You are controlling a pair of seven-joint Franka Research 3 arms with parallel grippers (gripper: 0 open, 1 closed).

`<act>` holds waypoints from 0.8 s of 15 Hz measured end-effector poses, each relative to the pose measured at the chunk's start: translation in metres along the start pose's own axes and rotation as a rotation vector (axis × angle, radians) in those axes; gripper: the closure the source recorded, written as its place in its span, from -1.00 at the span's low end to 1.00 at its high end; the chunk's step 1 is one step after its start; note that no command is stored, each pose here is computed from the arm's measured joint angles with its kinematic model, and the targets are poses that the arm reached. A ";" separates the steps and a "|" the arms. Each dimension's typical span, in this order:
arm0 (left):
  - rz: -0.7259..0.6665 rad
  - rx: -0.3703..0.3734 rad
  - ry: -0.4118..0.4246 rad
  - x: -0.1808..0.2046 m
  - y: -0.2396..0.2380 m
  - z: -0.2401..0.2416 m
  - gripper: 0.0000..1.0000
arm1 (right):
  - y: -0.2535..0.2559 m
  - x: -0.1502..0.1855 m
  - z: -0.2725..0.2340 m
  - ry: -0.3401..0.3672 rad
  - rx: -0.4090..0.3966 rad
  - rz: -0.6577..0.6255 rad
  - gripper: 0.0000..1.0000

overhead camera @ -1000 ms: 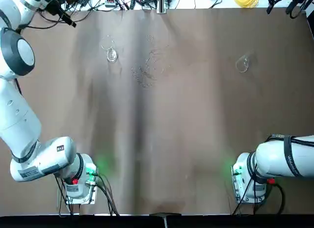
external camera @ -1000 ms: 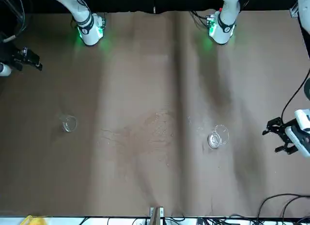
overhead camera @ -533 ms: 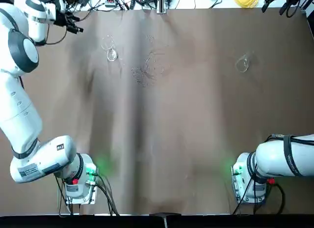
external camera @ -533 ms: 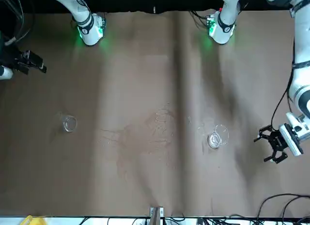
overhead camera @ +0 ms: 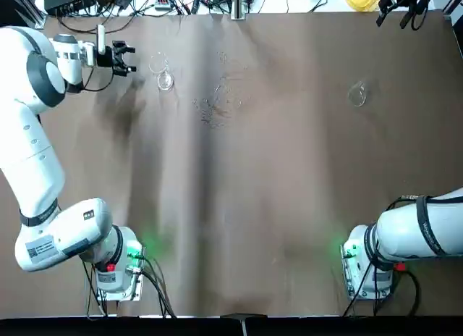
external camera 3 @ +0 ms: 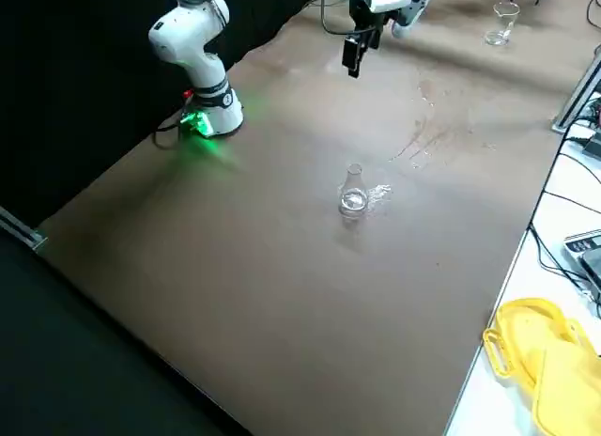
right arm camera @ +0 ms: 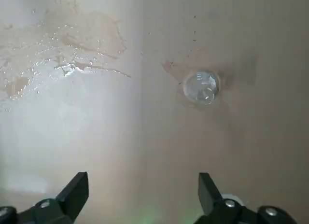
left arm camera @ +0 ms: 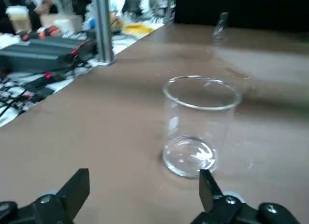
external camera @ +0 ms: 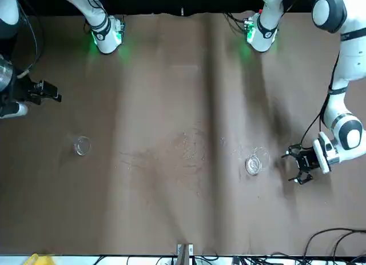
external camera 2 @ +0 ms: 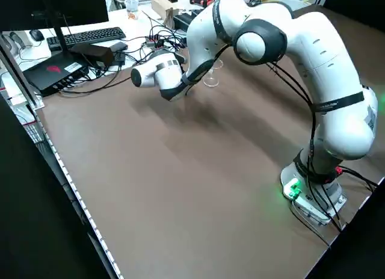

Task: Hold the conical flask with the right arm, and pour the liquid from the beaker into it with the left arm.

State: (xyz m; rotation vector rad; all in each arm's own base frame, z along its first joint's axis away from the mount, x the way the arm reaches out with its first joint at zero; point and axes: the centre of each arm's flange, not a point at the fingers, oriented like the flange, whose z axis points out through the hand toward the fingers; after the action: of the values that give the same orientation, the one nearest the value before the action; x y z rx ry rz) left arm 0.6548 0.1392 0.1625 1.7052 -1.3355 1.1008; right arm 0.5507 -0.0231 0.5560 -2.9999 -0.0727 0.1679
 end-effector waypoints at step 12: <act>0.145 -0.091 0.223 -0.031 0.019 0.070 -1.00 | 0.022 0.037 0.059 -0.053 0.009 -0.263 -0.99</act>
State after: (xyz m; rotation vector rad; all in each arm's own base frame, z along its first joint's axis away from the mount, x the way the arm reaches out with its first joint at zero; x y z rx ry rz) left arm 0.6471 0.0836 0.1069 1.3934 -1.3602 1.2522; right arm 0.5819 -0.0350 0.4904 -2.9397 -0.4663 0.2172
